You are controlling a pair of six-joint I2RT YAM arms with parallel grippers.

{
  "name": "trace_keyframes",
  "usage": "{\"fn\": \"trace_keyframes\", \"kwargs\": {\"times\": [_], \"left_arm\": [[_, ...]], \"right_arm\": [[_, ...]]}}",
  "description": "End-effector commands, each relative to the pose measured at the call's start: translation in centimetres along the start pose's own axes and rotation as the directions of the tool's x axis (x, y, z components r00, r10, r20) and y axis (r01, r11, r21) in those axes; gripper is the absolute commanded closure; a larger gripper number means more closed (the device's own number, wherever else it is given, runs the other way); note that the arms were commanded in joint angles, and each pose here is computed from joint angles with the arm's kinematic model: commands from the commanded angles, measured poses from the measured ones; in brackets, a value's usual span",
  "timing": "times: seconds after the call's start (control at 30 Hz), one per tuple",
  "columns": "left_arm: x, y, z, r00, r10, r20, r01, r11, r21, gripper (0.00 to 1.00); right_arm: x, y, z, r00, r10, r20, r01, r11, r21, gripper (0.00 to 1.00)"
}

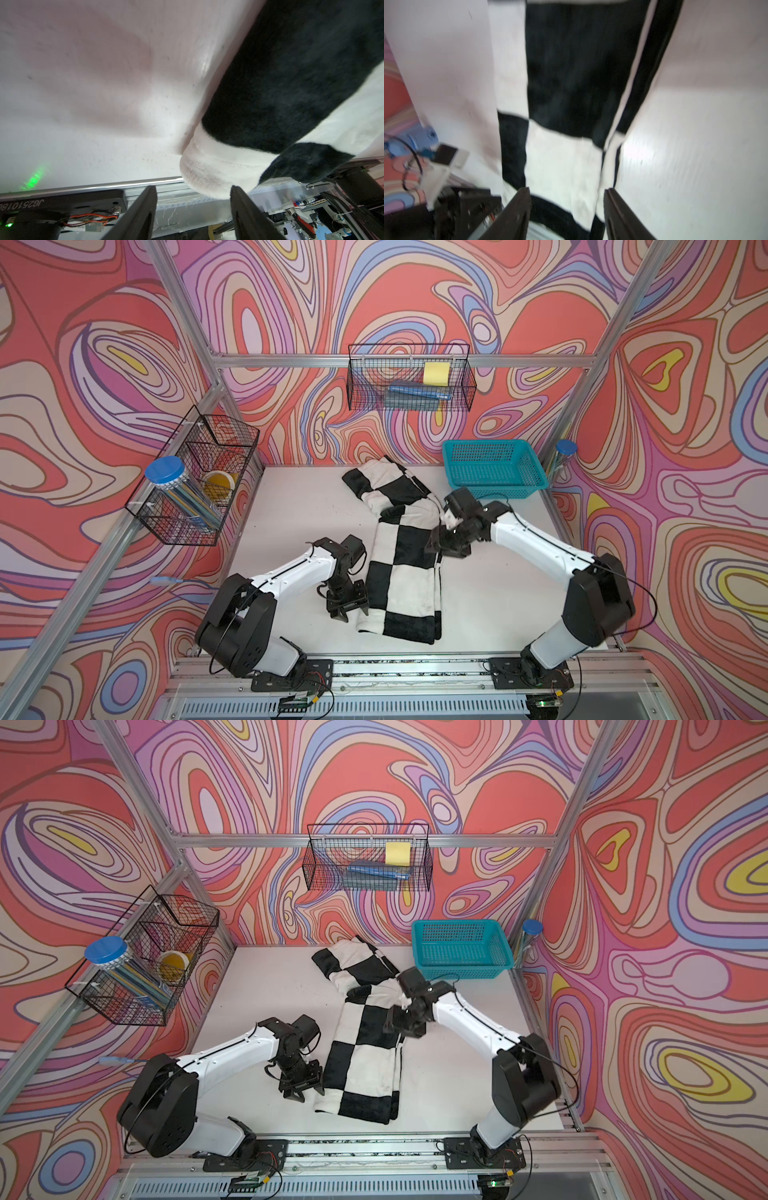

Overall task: Roll up the pillowcase
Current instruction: Adjust the pillowcase at the center of the board, then roll the pillowcase at the center of the board.

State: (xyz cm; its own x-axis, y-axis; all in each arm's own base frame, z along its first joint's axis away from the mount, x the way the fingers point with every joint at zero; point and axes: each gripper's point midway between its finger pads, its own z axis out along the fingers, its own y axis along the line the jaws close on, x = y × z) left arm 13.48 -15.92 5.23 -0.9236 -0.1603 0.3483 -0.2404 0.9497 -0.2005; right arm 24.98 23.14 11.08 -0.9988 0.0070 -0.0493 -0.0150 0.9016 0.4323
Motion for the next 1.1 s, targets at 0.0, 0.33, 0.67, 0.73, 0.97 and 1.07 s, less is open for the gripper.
{"fn": "trace_keyframes", "kwargs": {"times": [0.0, 0.33, 0.67, 0.73, 0.97, 1.07], "left_arm": [[-0.2, 0.2, 0.3, 1.0, 0.011, 0.002, -0.011, 1.0, -0.017, 0.38], [-0.9, 0.8, 3.0, 1.0, -0.012, -0.02, 0.012, 1.0, -0.029, 0.49], [-0.2, 0.6, 3.5, 0.999, 0.02, -0.036, -0.021, 1.0, -0.018, 0.69], [0.1, 0.5, 3.6, 0.999, 0.026, -0.04, -0.026, 1.0, -0.013, 0.72], [1.0, 0.9, 4.2, 0.998, 0.024, -0.063, -0.024, 1.0, -0.002, 0.9], [1.1, 0.8, 4.0, 0.998, 0.026, -0.055, -0.026, 1.0, 0.006, 1.0]], "right_arm": [[6.8, 0.5, 1.7, 0.989, 0.018, -0.149, -0.026, 0.998, -0.054, 0.38], [14.4, 0.1, 4.4, 0.973, 0.024, -0.23, -0.035, 0.998, -0.044, 0.29], [15.2, -4.2, 7.4, 0.971, 0.1, -0.215, -0.074, 0.989, 0.126, 0.3], [15.2, -3.3, 8.2, 0.97, 0.093, -0.227, -0.079, 0.995, 0.069, 0.32], [15.9, -2.6, 9.1, 0.962, 0.078, -0.263, -0.064, 0.996, 0.063, 0.6], [16.1, -3.1, 8.8, 0.962, 0.087, -0.259, -0.067, 0.994, 0.084, 0.82]]}}
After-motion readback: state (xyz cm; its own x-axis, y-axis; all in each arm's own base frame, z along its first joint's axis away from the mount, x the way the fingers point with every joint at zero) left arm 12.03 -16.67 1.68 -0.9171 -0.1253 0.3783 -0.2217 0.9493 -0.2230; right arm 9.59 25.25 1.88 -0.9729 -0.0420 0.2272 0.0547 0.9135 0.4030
